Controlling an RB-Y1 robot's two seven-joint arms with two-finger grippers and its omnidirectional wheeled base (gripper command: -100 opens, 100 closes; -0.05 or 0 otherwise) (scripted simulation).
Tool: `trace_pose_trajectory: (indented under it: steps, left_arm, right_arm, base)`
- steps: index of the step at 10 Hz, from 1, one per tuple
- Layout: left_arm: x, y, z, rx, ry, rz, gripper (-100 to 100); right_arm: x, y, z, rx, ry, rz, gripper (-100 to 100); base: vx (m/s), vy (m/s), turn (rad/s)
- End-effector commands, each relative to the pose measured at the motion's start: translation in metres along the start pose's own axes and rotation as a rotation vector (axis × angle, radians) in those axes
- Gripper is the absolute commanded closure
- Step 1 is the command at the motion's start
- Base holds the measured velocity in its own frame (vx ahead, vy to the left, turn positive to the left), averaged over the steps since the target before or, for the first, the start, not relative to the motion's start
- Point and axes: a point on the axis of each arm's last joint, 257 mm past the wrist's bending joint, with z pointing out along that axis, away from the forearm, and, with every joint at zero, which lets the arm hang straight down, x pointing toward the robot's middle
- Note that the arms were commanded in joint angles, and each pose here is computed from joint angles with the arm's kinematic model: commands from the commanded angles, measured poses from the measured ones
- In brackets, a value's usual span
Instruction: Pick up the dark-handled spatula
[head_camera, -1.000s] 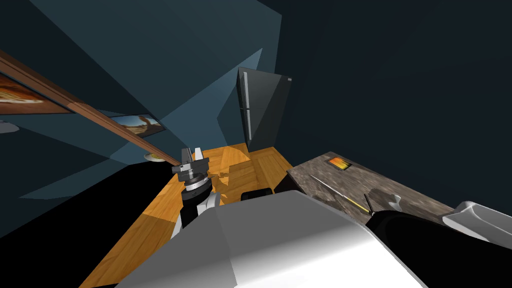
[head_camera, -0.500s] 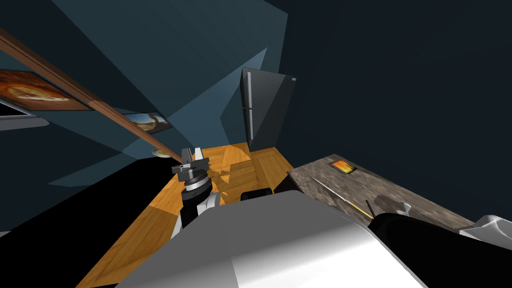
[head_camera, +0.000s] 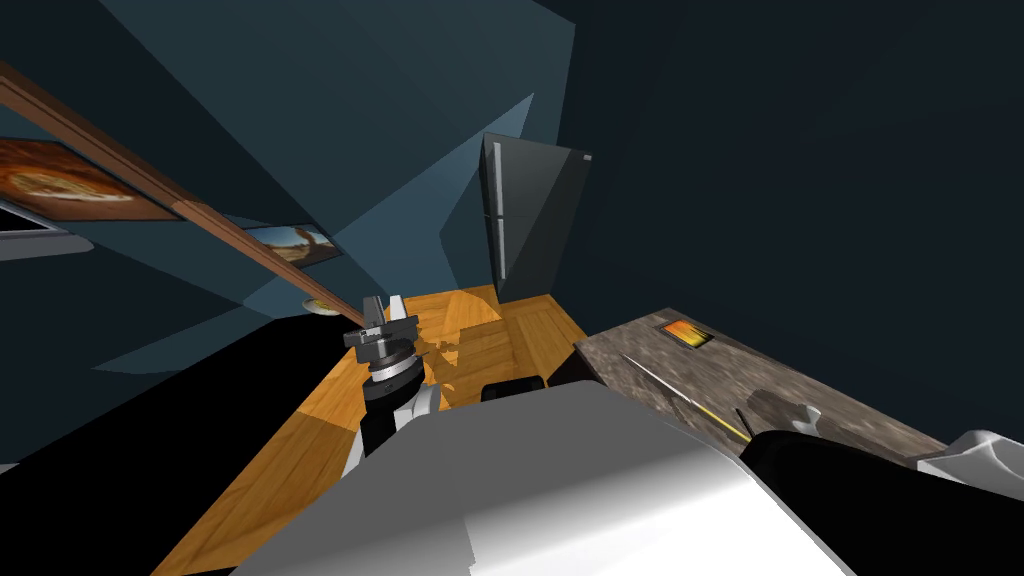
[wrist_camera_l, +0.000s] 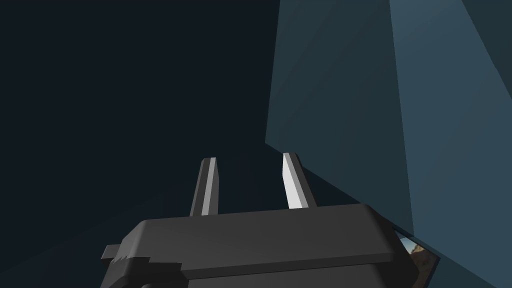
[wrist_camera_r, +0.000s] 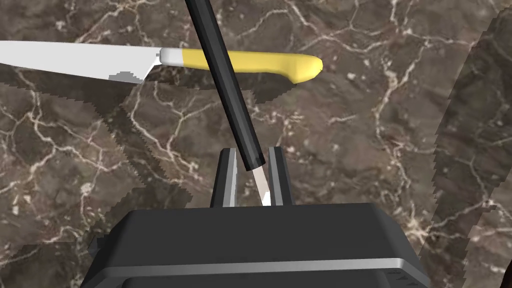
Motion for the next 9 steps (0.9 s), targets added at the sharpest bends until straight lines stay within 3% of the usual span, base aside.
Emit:
trace_pose_trajectory:
  steps: [1,2,4,7,8,9]
  left_arm:
    - [0.000,0.000,0.000,0.000,0.000,0.000,0]
    - [0.000,0.000,0.000,0.000,0.000,0.000,0]
    - [0.000,0.000,0.000,0.000,0.000,0.000,0]
    - [0.000,0.000,0.000,0.000,0.000,0.000,0]
    - [0.000,0.000,0.000,0.000,0.000,0.000,0]
    - [0.000,0.000,0.000,0.000,0.000,0.000,0]
  right_arm:
    - [-0.033,0.009,-0.012,-0.038,-0.046,0.008,100]
    - [-0.049,0.011,-0.016,-0.056,-0.070,0.016,100]
    - [-0.057,0.021,-0.030,-0.096,-0.078,0.071,100]
    - [-0.057,0.021,-0.032,-0.099,-0.075,0.153,100]
    - [-0.093,0.030,-0.049,-0.149,-0.132,0.148,100]
    - [-0.113,0.030,-0.060,-0.172,-0.166,0.161,100]
  base:
    - [-0.020,-0.073,0.265]
    - [-0.033,-0.099,0.171]
    - [-0.011,-0.032,-0.020]
    - [0.001,0.011,-0.001]
    - [-0.023,-0.076,0.263]
    - [-0.034,-0.096,0.173]
